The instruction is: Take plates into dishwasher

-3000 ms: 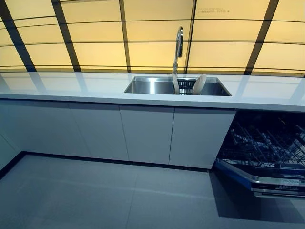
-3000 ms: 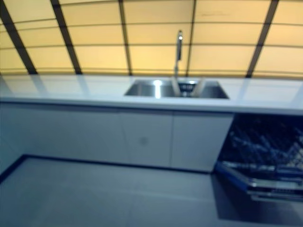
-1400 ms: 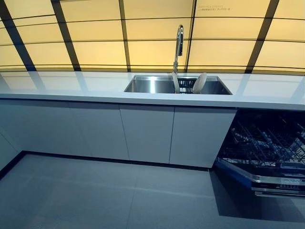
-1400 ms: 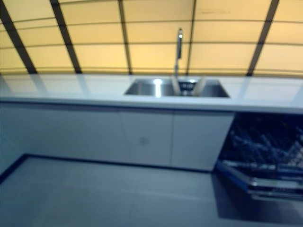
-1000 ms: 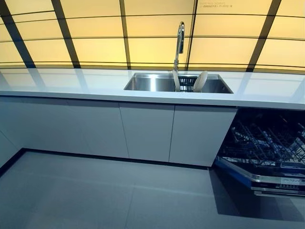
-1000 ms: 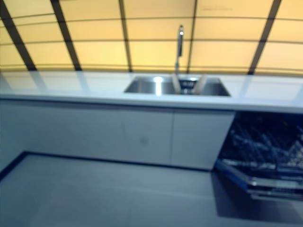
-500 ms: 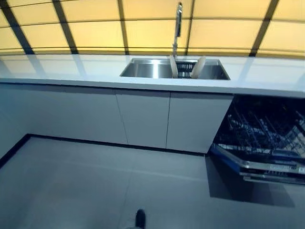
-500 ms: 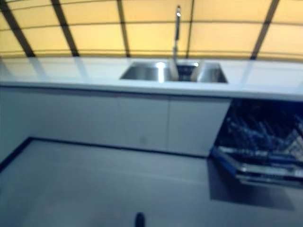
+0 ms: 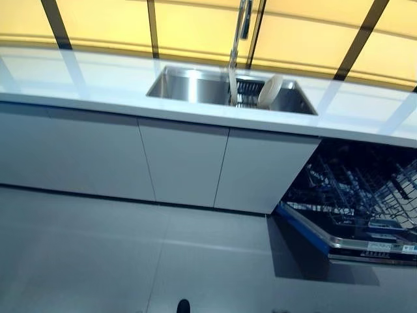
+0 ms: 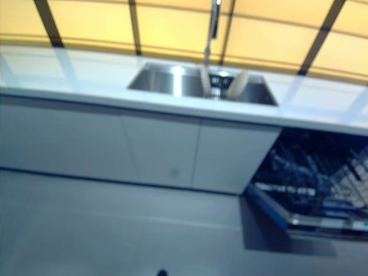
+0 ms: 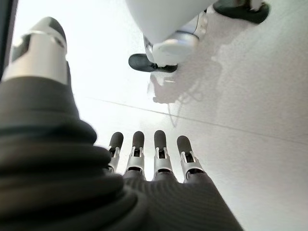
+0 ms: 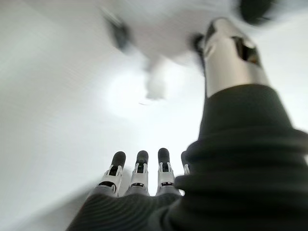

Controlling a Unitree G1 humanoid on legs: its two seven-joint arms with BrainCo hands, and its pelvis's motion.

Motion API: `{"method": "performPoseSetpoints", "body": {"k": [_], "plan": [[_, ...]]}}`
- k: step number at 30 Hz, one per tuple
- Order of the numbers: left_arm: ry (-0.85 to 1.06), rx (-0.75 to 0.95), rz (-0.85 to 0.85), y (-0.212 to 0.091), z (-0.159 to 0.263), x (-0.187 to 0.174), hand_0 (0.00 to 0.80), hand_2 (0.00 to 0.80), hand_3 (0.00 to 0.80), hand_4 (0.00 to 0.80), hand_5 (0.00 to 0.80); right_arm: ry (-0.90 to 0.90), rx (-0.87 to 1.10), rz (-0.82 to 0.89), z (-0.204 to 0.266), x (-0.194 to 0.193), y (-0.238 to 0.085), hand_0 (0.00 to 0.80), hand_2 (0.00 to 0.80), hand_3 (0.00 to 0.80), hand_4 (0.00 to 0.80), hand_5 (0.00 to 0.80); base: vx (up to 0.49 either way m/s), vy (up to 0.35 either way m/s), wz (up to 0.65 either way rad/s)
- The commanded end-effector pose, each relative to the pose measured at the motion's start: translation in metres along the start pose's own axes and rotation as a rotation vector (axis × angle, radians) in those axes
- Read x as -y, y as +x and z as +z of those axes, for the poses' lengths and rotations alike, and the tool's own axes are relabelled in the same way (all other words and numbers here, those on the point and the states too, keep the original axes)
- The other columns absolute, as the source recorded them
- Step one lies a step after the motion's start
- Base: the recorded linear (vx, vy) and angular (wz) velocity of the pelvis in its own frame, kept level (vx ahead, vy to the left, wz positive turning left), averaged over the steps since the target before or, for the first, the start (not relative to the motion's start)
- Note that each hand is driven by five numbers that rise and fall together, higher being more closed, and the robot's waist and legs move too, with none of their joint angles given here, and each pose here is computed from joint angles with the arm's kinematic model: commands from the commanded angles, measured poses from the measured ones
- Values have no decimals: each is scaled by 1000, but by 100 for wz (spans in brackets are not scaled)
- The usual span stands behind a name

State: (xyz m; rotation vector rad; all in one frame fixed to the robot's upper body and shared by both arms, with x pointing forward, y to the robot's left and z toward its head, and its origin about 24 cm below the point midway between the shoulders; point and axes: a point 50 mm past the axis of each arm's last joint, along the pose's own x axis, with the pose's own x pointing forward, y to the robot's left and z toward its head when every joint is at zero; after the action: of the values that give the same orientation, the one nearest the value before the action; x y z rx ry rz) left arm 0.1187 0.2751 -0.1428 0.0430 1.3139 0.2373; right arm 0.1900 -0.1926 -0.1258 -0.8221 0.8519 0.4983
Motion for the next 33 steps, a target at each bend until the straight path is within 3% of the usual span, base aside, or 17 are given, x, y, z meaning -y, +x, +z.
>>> {"method": "performPoseSetpoints", "body": {"k": [1,6,7,12,24,29,33], "plan": [[55,-123,-18,1,-38,5,0,0,0,0,0,5,113,-10,14,28,-11,0,0,0,0,0,149,-33,8],[18,-166,10,-3,-67,-12,0,0,0,0,0,-62,328,27,46,87,-51,0,0,0,0,0,178,-3,1],[5,-173,22,-5,-75,-18,0,0,0,0,0,-76,422,44,62,113,-72,0,0,0,0,0,158,63,-9],[2,-186,29,-6,-81,-23,0,0,0,0,0,-11,632,102,95,153,-113,0,0,0,0,0,202,141,-17],[64,-88,49,-4,-46,-31,0,0,0,0,0,32,624,-26,96,184,-114,0,0,0,0,0,246,215,12],[86,-99,68,-5,-48,-35,0,0,0,0,0,72,642,-76,94,198,-124,0,0,0,0,0,433,-167,34],[39,-139,82,-6,-57,-34,0,0,0,0,0,141,706,-211,90,225,-150,0,0,0,0,0,390,-248,60]]}}
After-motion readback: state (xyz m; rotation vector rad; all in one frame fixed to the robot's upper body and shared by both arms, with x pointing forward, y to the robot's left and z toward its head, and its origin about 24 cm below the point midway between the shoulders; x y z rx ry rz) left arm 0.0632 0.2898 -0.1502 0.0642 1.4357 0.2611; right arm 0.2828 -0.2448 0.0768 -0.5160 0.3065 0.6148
